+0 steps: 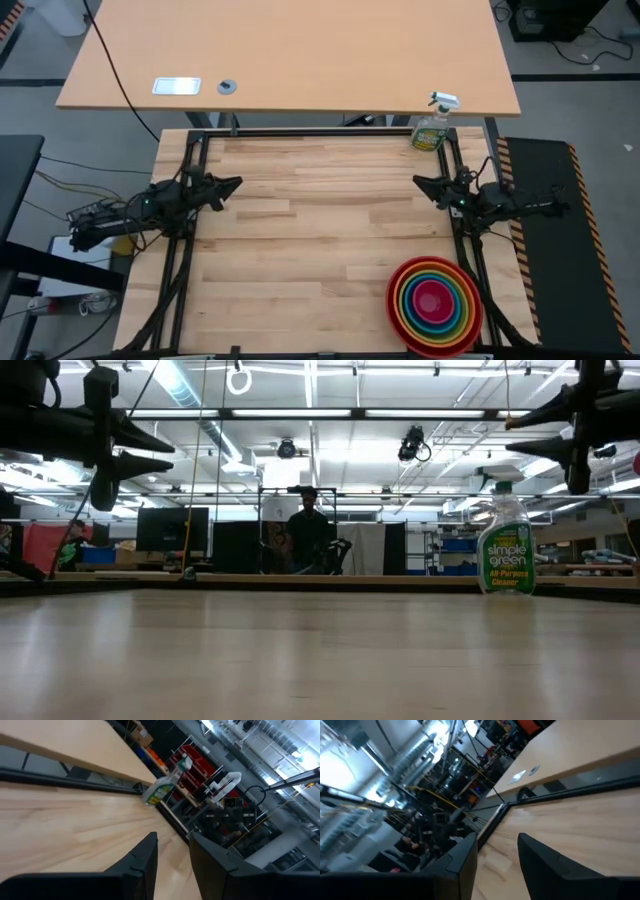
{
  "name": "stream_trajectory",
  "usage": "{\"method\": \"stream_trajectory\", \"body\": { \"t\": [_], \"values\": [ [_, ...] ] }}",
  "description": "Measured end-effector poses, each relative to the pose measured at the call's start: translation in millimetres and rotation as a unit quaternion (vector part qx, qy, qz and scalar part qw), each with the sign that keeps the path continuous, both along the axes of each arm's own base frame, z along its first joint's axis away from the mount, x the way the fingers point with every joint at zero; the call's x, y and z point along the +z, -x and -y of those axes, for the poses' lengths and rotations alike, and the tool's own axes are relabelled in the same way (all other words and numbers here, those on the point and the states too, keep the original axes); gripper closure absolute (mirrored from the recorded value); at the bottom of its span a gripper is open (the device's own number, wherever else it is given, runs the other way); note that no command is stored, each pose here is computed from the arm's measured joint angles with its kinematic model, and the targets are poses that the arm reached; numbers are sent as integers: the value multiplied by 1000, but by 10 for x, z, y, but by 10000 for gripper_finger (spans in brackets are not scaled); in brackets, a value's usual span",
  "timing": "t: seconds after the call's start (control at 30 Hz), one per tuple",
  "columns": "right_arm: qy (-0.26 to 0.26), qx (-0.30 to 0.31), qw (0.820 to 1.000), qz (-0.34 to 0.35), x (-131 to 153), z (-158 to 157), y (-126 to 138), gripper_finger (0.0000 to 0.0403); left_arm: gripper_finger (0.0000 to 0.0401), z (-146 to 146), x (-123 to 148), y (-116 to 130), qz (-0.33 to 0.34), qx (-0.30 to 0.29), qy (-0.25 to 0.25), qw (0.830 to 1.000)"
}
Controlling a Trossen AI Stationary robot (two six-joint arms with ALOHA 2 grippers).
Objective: Nest bowls inside each other
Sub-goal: Return to Home Position
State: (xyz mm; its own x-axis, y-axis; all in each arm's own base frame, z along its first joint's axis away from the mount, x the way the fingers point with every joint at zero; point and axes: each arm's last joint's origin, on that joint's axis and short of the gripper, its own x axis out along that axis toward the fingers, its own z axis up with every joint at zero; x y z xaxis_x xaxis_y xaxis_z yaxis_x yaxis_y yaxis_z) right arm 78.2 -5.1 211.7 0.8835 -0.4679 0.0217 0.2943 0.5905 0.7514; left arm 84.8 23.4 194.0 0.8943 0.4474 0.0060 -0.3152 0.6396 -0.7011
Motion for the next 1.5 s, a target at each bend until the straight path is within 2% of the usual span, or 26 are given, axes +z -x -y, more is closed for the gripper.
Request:
{"method": "stream_trajectory", "body": {
  "t": [0.23,0.43,0.6,0.7,0.77,0.8,0.83,0.87,0.93,1.0,1.03,1.1,1.17,1.5],
  "values": [
    [-24,1,998,54,-352,-23,-144,254,287,18,-70,-7,-23,-33,35,999],
    [-33,0,997,74,-316,-22,-144,254,287,18,-116,-4,-45,-31,44,998],
    [-27,31,996,73,-314,-38,-151,254,287,18,-123,-3,-51,-31,39,997],
    [26,50,997,47,-316,-51,-157,254,287,18,-134,-2,-76,-32,-2,997],
    [102,56,993,3,-336,-58,-162,254,287,18,-166,3,-125,-38,-71,989],
    [157,55,986,-32,-355,-59,-165,253,287,19,-185,7,-155,-43,-113,980],
    [226,53,970,-78,-383,-59,-167,253,287,19,-202,10,-182,-49,-153,970],
    [301,50,945,-122,-404,-59,-169,253,287,20,-212,12,-203,-54,-187,960],
    [433,38,882,-180,-394,-60,-176,253,287,20,-218,13,-225,-59,-233,944],
    [518,30,827,-218,-389,-59,-176,254,287,20,-218,13,-236,-62,-258,935],
    [545,27,805,-232,-391,-59,-177,254,287,20,-218,13,-237,-62,-261,934],
    [576,25,779,-246,-392,-59,-177,254,287,20,-218,13,-235,-62,-258,935],
    [581,24,775,-248,-391,-59,-177,253,287,20,-218,13,-234,-61,-255,936],
    [575,24,779,-247,-391,-59,-177,254,287,20,-218,13,-234,-61,-254,936]
  ]
}}
